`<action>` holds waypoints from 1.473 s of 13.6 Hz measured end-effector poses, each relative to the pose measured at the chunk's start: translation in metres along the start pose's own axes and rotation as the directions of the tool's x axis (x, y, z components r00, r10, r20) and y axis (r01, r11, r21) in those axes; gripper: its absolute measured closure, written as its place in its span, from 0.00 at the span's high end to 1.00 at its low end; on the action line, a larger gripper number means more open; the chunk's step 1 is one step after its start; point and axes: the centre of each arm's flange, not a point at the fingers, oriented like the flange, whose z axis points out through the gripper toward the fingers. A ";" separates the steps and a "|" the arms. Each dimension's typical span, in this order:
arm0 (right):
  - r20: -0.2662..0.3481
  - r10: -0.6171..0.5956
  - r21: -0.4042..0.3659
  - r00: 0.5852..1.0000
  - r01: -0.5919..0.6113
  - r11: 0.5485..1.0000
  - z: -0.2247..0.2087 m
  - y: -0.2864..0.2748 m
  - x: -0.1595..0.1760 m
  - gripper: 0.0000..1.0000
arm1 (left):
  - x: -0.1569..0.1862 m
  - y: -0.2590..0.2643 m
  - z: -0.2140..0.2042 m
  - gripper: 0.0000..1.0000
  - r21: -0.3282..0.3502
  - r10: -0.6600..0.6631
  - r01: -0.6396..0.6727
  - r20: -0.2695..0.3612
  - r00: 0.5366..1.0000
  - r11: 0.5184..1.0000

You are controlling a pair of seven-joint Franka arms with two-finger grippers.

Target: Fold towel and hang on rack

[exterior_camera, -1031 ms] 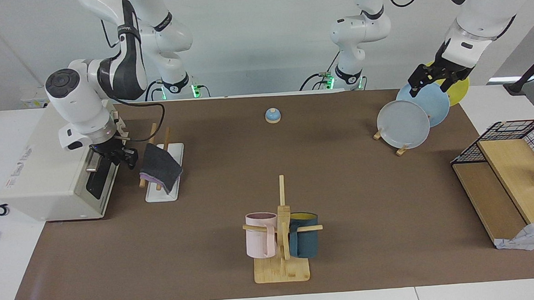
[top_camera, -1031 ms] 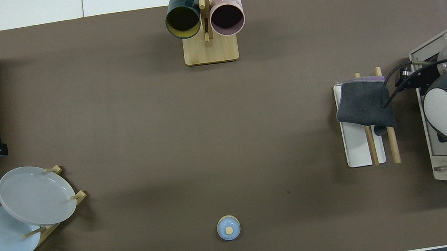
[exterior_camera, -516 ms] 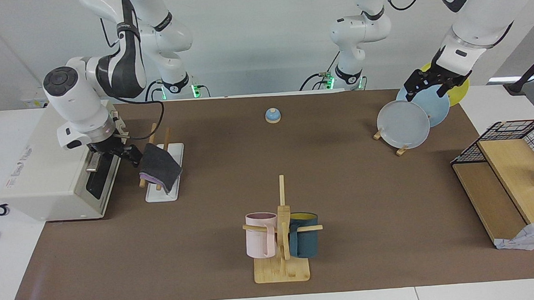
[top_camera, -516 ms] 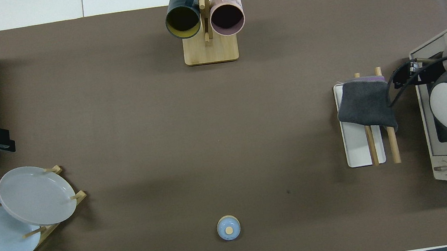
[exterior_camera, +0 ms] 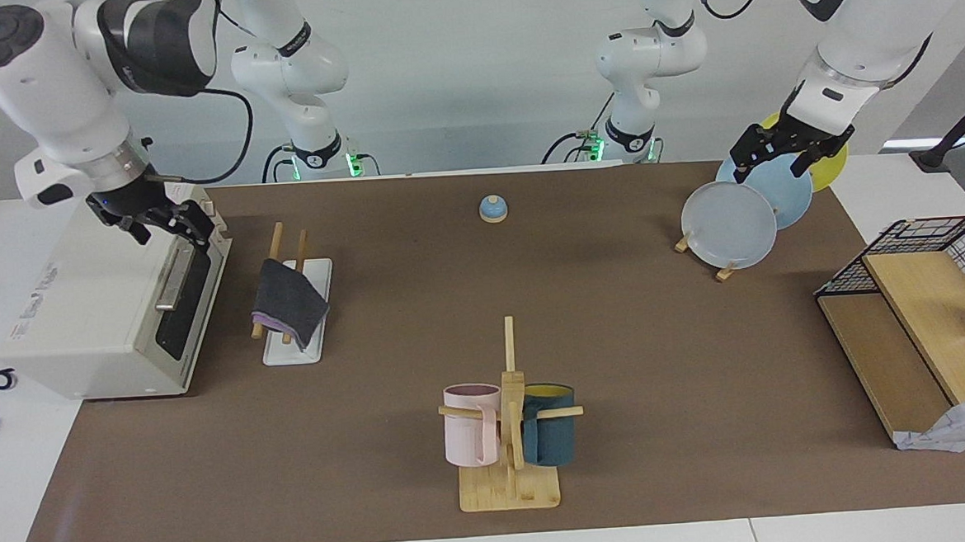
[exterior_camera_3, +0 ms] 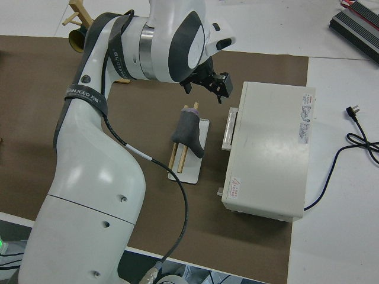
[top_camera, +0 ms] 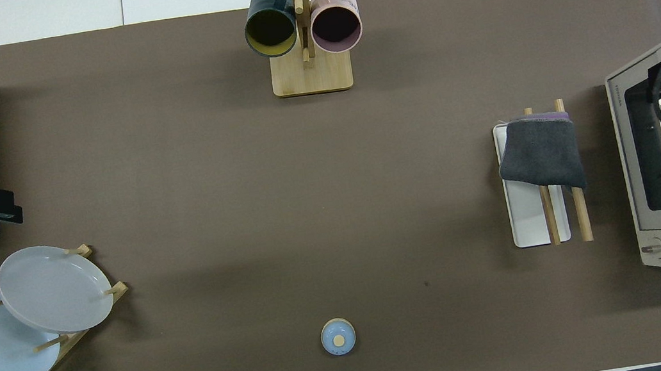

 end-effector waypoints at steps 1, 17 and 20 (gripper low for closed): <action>0.013 -0.029 -0.001 1.000 0.029 1.000 -0.011 0.001 -0.005 1.00 | -0.001 0.001 -0.003 1.00 0.000 0.001 -0.001 -0.007 1.000 1.000; 0.023 -0.132 0.001 0.991 0.132 0.991 -0.024 0.002 -0.024 1.00 | -0.002 -0.001 -0.009 1.00 -0.001 -0.003 0.003 -0.032 0.999 1.000; 0.023 -0.135 0.001 0.991 0.135 0.991 -0.024 0.001 -0.024 1.00 | -0.002 -0.001 -0.009 1.00 -0.001 -0.003 0.003 -0.033 0.999 1.000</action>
